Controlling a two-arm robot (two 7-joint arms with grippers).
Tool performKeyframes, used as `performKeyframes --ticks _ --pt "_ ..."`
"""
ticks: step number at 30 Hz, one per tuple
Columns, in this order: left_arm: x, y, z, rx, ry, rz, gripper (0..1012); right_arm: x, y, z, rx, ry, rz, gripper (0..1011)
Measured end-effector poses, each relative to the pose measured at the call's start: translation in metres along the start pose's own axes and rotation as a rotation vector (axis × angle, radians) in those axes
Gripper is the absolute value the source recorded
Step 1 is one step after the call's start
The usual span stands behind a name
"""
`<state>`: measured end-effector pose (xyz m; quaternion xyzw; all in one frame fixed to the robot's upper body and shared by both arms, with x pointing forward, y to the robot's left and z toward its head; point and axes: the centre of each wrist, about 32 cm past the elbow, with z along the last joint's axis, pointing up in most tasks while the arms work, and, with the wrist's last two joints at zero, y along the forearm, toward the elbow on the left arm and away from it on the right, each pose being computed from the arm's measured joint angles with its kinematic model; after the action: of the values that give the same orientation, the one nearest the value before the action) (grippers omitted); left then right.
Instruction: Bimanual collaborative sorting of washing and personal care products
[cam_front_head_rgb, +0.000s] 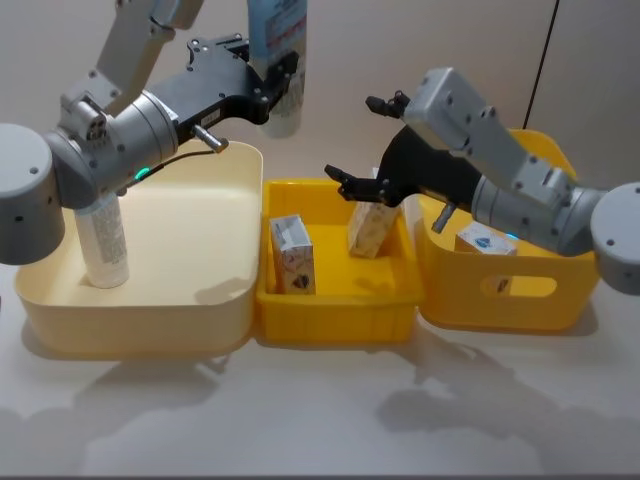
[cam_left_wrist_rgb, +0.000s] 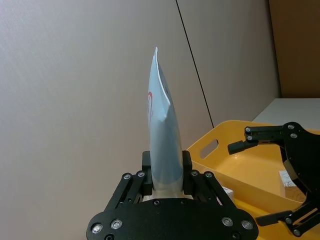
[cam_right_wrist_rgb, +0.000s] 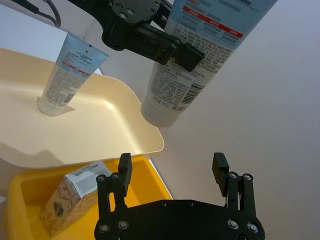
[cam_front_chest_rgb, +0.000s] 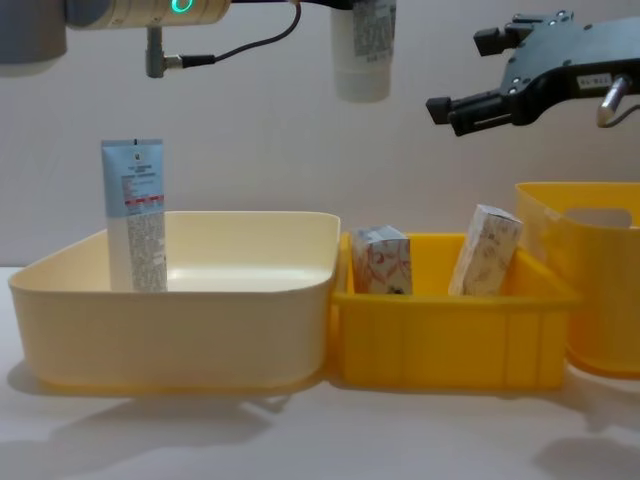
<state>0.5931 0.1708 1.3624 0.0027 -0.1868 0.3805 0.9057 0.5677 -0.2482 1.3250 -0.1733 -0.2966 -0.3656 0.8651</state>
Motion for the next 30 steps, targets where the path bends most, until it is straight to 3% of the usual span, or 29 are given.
performKeyframes --ticks 9,19,30 --pt "-0.001 -0.0004 -0.0017 0.008 0.011 -0.004 317 -0.015 0.006 -0.006 0.011 0.033 -0.035 1001" --pt "-0.0011 -0.0023 -0.0072 0.012 0.03 -0.009 317 -0.03 0.015 -0.013 0.026 0.156 -0.049 1001" --pt "-0.0007 -0.0049 -0.0127 0.005 0.048 -0.014 317 -0.037 0.026 -0.015 0.036 0.255 -0.061 1001"
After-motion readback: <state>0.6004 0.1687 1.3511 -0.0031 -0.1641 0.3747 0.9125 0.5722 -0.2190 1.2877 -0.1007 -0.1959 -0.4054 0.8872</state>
